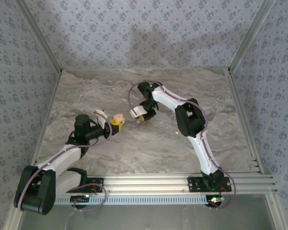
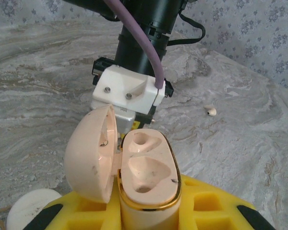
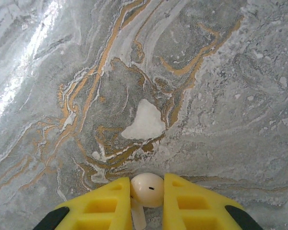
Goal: Insert the wireless bluetooth earbuds into the charging case
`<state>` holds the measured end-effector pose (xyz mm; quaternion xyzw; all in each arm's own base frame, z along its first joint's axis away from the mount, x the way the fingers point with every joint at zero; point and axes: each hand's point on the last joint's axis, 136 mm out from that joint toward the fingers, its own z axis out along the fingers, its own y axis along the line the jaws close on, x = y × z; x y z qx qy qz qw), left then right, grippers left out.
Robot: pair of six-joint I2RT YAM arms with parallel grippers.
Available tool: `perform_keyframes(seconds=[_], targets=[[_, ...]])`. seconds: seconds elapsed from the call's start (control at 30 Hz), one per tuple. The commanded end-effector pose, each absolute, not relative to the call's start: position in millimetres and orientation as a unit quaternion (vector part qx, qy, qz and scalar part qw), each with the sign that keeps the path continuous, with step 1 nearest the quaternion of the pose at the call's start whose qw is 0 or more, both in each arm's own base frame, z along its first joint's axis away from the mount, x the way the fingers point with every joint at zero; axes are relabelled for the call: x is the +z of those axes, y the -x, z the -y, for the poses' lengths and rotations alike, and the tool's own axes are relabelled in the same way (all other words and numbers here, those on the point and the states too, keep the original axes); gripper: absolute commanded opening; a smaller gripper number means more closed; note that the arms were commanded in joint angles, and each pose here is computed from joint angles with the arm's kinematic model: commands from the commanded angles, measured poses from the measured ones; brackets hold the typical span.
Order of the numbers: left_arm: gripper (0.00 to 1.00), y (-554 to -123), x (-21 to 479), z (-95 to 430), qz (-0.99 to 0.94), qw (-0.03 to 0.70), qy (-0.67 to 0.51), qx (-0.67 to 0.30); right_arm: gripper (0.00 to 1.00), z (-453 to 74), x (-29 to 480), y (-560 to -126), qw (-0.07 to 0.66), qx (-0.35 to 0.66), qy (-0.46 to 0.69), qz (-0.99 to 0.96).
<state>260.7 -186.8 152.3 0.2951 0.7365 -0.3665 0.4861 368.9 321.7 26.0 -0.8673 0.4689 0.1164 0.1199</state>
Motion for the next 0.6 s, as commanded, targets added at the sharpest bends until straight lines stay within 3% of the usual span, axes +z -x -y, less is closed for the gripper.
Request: perform_keyframes(seconds=[0.0,0.27,0.57], targets=[[0.15,-260.8,164.8,190.1,-0.720,0.497,-0.317,-0.367,0.19,-327.5,58.9,-360.3,0.157,0.138,0.852,-0.480],[0.15,-254.0,166.5,203.9,-0.706,0.495,-0.338,-0.377,0.19,-317.4,113.1,-339.5,0.254,0.198,0.783,-0.532],[0.15,-248.8,173.3,241.6,-0.675,0.500,-0.372,-0.396,0.20,-289.7,209.4,-307.1,0.425,0.330,0.634,-0.556]])
